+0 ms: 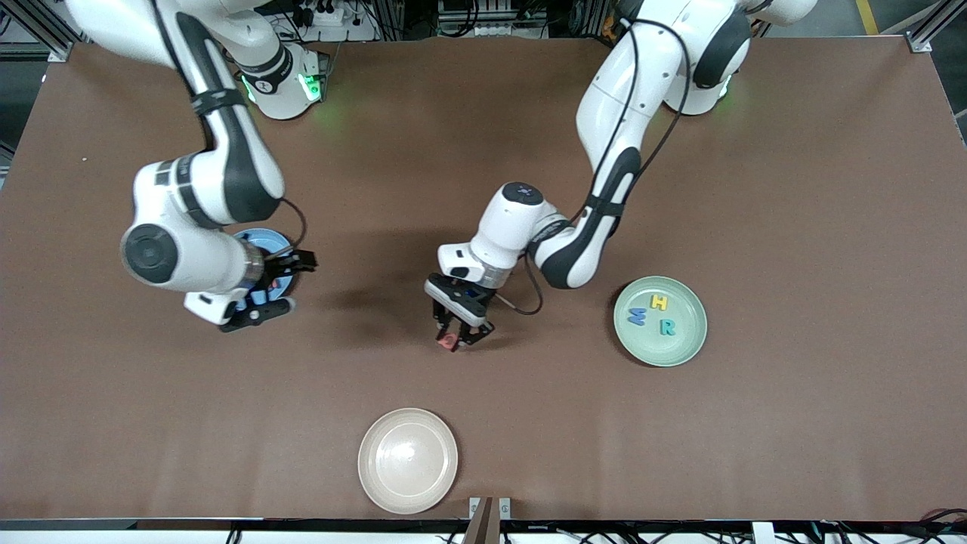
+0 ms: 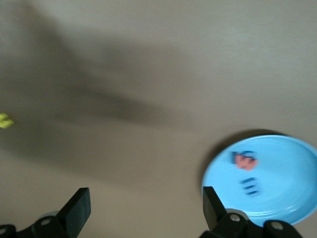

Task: Sort upper and lower case letters into plates
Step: 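Carry the Q over the green plate and open the left gripper, then reach the right gripper down to the yellow u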

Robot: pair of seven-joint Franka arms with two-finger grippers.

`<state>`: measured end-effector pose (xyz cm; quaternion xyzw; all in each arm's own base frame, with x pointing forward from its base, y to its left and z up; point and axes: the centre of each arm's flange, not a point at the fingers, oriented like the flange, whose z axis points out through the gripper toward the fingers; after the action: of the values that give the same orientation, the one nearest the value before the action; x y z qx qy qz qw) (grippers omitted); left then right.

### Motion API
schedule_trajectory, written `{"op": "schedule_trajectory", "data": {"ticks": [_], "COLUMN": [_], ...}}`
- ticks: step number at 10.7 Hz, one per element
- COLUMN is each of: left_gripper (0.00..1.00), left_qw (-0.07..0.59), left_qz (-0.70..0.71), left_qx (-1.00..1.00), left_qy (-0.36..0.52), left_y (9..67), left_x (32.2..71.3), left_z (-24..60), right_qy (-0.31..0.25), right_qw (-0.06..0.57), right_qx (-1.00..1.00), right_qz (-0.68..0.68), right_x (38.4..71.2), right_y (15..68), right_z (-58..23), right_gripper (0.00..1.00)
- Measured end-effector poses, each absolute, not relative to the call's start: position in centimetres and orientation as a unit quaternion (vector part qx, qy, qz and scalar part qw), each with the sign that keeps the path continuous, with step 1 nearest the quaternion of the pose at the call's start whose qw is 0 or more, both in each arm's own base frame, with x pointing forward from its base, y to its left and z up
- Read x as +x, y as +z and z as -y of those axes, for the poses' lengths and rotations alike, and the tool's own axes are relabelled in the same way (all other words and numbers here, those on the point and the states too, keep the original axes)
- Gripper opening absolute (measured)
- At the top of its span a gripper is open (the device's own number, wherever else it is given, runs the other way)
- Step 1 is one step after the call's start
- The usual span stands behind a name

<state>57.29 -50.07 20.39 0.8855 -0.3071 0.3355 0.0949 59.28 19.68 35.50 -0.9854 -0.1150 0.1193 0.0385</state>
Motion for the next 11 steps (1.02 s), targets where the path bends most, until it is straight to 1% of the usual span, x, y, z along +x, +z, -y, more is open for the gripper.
{"op": "schedule_trajectory", "data": {"ticks": [3,5,8,9,11], "left_gripper": [0.36,0.36,0.36,0.36,0.36], "left_qw": [0.062,0.058,0.067,0.065,0.050], "left_qz": [0.308,0.297,0.303,0.314,0.332], "left_qx": [0.905,0.918,0.921,0.918,0.913], "left_qy": [0.286,0.257,0.234,0.233,0.231], "left_y": [20.2,20.8,22.3,22.5,22.0], "left_x": [58.4,58.2,57.2,57.3,57.9], "left_z": [39.8,32.6,23.1,19.7,13.4], "right_qy": [0.098,0.089,0.080,0.080,0.084], "right_qw": [0.034,0.033,0.027,0.022,0.012], "right_qx": [-0.994,-0.995,-0.989,-0.985,-0.973], "right_qz": [0.035,-0.028,-0.123,-0.153,-0.214], "right_x": [55.7,53.3,49.8,49.0,47.9], "right_y": [36.3,35.7,31.8,29.9,27.0], "right_z": [-30.7,-35.8,-42.4,-43.9,-45.4], "right_gripper": [1.00,1.00,1.00,1.00,0.97]}}
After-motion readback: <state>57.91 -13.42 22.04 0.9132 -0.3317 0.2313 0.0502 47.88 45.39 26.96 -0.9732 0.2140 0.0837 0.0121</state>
